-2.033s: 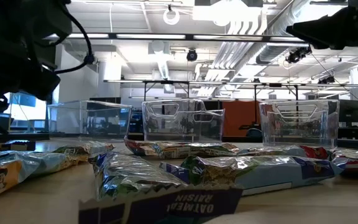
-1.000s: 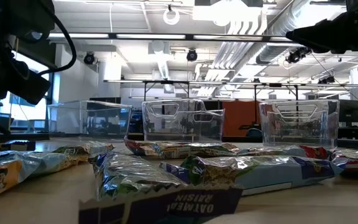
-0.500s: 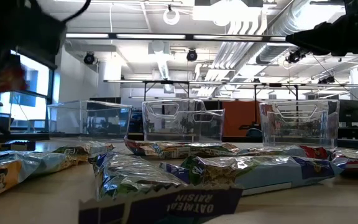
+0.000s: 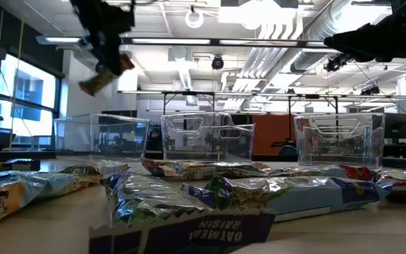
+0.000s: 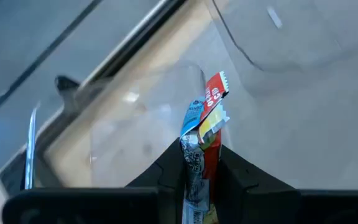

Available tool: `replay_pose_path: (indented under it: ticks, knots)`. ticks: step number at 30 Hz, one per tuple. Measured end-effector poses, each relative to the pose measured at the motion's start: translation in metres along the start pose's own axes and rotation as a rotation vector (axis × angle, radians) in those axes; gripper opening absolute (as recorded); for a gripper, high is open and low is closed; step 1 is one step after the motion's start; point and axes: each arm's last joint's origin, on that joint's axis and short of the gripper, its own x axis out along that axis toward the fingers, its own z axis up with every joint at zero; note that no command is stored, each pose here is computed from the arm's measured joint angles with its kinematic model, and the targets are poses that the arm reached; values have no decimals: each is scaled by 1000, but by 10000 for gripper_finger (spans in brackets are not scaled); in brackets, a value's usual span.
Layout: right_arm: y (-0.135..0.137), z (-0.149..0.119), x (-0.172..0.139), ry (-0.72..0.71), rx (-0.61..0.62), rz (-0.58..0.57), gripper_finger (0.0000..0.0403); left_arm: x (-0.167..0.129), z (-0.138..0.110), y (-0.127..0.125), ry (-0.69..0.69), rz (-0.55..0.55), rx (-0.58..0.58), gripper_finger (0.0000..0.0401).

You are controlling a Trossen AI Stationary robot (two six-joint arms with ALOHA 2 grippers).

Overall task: Pick and place Granola Bars by type
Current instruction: Put the red granola bar into the left transparent bin

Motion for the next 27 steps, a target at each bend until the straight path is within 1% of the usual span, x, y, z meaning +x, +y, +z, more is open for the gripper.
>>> replay_pose_path:
  ticks: [3, 5, 7, 9, 11, 15, 17, 19, 21, 25, 27]
  knots:
    - [0, 0, 0, -2, 18, -1, 154, 28, 9, 29, 32, -14, -33, 60]
    - [0, 0, 0, 1, 38, 0, 154, 47, 8, 47, 78, 3, -70, 61]
    - [0, 0, 0, 4, 50, 1, 154, 66, 5, 62, 138, 29, -73, 61]
    - [0, 0, 0, 5, 49, 1, 154, 82, 4, 75, 157, 57, -86, 62]
    - [0, -1, 0, 5, 44, 1, 154, 98, 2, 83, 174, 53, -91, 62]
    - [0, -1, 0, 6, 45, 2, 154, 126, -4, 88, 240, -36, -97, 62]
    - [0, -1, 0, 6, 43, 2, 154, 140, -6, 87, 274, -47, -78, 62]
    - [0, -1, 0, 6, 41, 1, 154, 152, -9, 85, 317, -48, -24, 62]
    - [0, -1, 0, 5, 41, 3, 154, 161, -10, 84, 337, -42, 7, 63]
    - [0, 0, 0, -1, 48, 9, 154, 170, -11, 84, 345, -19, 22, 63]
    - [0, 0, 0, 0, 50, -13, 153, 170, -10, 84, 338, -19, 28, 63]
